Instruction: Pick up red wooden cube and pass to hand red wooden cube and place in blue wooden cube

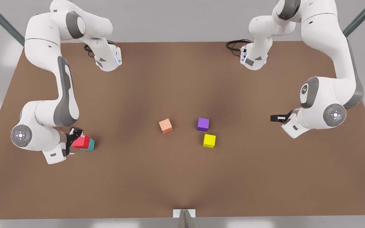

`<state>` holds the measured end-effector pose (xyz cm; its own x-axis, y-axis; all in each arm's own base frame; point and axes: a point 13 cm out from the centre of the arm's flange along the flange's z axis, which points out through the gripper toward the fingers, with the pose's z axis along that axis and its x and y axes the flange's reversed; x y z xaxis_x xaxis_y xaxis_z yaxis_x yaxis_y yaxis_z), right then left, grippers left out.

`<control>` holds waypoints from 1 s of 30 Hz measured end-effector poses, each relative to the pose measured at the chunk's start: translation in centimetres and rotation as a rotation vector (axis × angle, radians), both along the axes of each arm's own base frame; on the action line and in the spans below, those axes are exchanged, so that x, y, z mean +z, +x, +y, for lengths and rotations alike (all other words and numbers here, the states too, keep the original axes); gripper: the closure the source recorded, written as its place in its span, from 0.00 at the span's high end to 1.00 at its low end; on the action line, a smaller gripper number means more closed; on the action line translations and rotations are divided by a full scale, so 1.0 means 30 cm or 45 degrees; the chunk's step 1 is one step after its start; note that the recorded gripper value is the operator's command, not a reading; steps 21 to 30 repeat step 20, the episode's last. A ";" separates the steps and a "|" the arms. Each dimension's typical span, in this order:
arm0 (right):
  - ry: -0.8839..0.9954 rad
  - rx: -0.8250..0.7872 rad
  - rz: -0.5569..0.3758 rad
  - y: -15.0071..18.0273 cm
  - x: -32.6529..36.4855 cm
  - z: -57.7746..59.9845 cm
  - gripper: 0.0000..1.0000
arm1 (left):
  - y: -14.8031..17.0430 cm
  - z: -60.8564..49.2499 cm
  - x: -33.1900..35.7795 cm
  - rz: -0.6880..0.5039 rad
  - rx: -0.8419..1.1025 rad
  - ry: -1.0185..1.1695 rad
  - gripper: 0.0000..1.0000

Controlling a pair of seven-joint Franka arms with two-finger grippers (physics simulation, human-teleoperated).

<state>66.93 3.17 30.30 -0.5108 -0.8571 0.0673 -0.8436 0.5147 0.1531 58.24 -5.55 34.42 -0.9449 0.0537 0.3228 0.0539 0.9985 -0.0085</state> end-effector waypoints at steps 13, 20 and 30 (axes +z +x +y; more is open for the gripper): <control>-0.123 -0.726 0.040 -0.387 0.522 -0.042 1.00 | -0.022 0.007 0.098 0.023 -0.004 0.004 1.00; -0.161 -0.942 0.053 -0.406 0.506 -0.041 1.00 | -0.065 0.006 0.101 0.089 -0.021 0.005 1.00; -0.161 -0.942 0.053 -0.406 0.506 -0.041 1.00 | -0.065 0.006 0.101 0.089 -0.021 0.005 1.00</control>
